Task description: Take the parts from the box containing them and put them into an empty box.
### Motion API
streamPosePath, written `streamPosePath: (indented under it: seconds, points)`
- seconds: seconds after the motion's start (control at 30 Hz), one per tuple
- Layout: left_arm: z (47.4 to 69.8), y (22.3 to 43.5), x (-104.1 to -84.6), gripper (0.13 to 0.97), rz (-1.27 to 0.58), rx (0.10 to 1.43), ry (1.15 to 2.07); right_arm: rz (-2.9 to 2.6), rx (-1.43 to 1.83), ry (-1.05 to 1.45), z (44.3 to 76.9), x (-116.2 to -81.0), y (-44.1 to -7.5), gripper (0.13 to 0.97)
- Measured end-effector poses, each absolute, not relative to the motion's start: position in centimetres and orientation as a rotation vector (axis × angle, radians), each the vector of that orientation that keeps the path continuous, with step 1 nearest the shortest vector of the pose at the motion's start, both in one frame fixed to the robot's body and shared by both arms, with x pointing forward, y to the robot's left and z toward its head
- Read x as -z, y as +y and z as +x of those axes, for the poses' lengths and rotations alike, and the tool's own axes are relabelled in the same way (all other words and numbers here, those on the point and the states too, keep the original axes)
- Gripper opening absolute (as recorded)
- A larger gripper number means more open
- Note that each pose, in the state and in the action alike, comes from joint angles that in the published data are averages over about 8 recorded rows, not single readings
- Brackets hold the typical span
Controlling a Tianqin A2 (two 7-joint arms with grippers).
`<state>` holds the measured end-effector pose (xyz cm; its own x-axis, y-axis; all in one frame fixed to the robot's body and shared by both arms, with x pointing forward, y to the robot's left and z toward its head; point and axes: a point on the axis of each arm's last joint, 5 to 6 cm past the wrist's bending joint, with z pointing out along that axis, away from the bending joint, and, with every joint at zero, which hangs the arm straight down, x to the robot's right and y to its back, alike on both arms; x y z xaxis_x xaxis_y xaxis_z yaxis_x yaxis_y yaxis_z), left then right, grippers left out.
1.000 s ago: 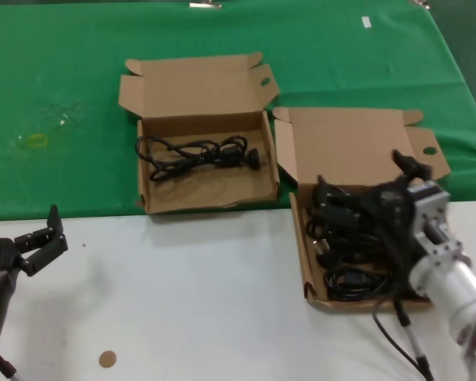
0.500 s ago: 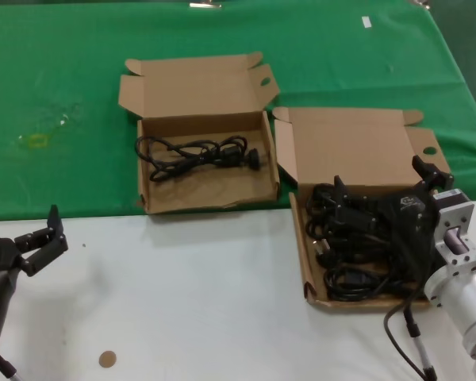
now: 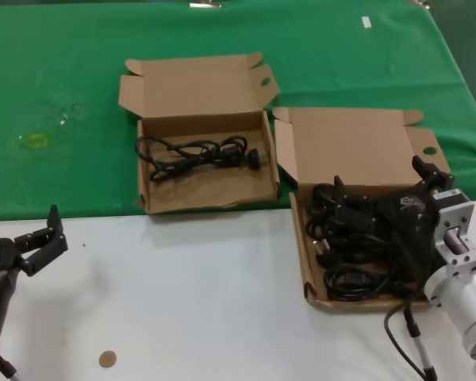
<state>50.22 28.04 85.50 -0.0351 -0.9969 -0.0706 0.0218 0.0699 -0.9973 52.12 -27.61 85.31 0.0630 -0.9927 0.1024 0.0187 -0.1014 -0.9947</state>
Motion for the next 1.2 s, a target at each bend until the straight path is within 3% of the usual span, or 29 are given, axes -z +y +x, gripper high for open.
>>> streamPosePath:
  seconds: [1.2]
  points:
    - [50.22, 28.04, -85.5, 0.966, -1.125, 1.193, 1.253, -1.302, 1.243, 1.1, 52.12, -85.31, -27.61, 0.966]
